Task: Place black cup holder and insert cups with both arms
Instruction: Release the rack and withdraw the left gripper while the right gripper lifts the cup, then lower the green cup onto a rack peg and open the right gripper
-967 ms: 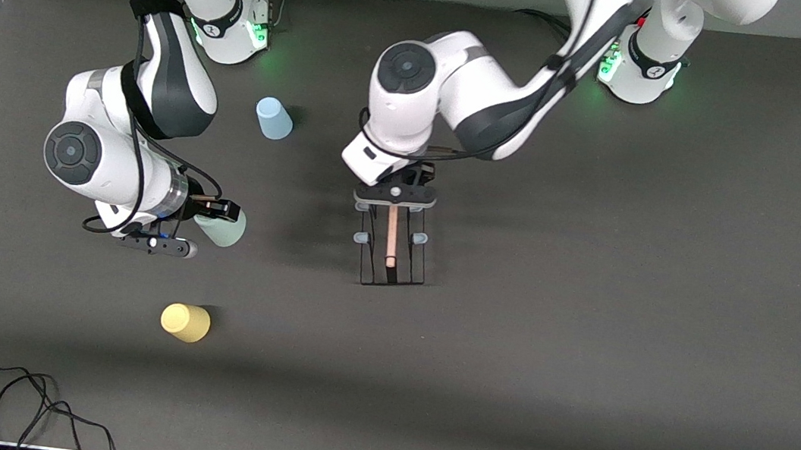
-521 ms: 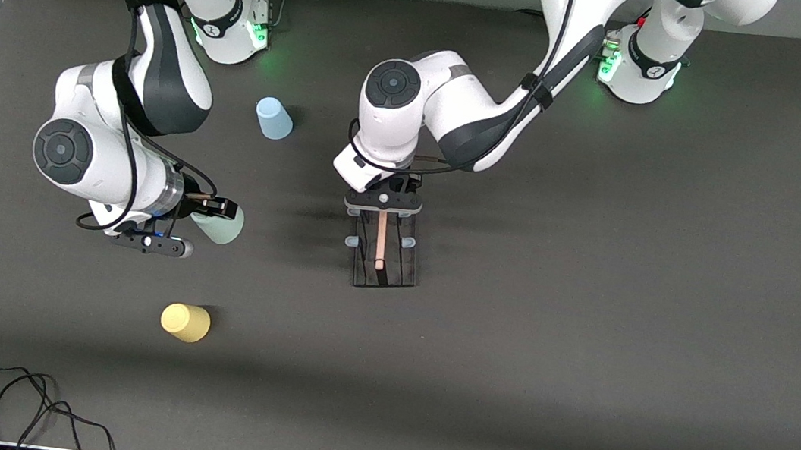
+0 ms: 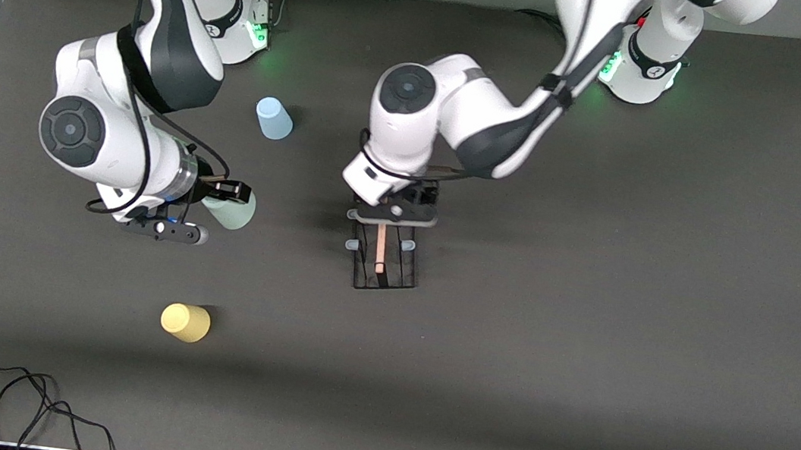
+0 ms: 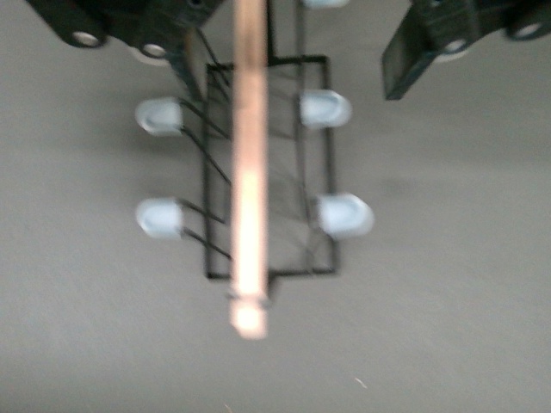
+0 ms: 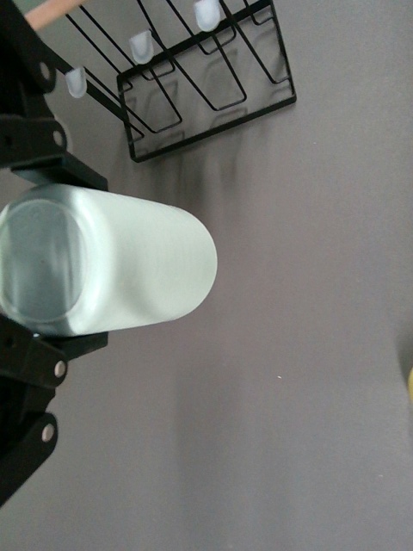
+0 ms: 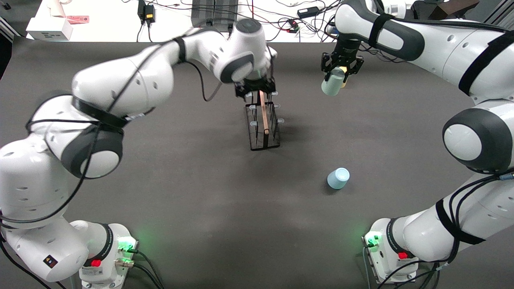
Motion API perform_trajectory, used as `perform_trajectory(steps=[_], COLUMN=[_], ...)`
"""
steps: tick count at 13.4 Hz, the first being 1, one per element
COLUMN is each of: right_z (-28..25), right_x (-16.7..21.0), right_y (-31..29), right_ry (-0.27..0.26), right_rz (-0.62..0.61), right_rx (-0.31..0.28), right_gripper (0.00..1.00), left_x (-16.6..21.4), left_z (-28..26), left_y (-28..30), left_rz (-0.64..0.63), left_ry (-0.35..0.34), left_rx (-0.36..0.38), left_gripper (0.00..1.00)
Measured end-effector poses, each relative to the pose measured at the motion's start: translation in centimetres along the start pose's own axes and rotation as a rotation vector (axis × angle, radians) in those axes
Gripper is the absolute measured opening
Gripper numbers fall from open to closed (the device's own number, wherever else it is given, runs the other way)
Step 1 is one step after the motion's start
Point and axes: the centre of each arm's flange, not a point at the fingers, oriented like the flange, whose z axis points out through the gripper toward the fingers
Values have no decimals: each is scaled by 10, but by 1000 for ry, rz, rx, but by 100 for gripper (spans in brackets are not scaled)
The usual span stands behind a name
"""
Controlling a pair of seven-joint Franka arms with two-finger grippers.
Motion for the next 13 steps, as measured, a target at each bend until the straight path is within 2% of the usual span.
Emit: perform_trajectory(steps=[2,5,9,11,13], right_z=[1,12,38,50,66], right_x=[-16,-46,-99,-113,-110], right_y=[-27,-77,-152,-178,-190], right_ry=[1,-2,-1,-4,9], right_rz=[14,-19,25,37,44], right_rx=[-11,-35,-69,-36,-16], right_gripper=[68,68,68,68,68], left_x=[44,96,121,127,129], left_z=[-37,-90,-132,-149,-167], left_y=[-56,-179,-327,-387,-436], left_rz=[-2,22,91,122,127], left_ry=[-42,-91,-178,-207,-207], left_rx=[-26,-36,-6,-12,-22], left_gripper=[100,100,100,100,100])
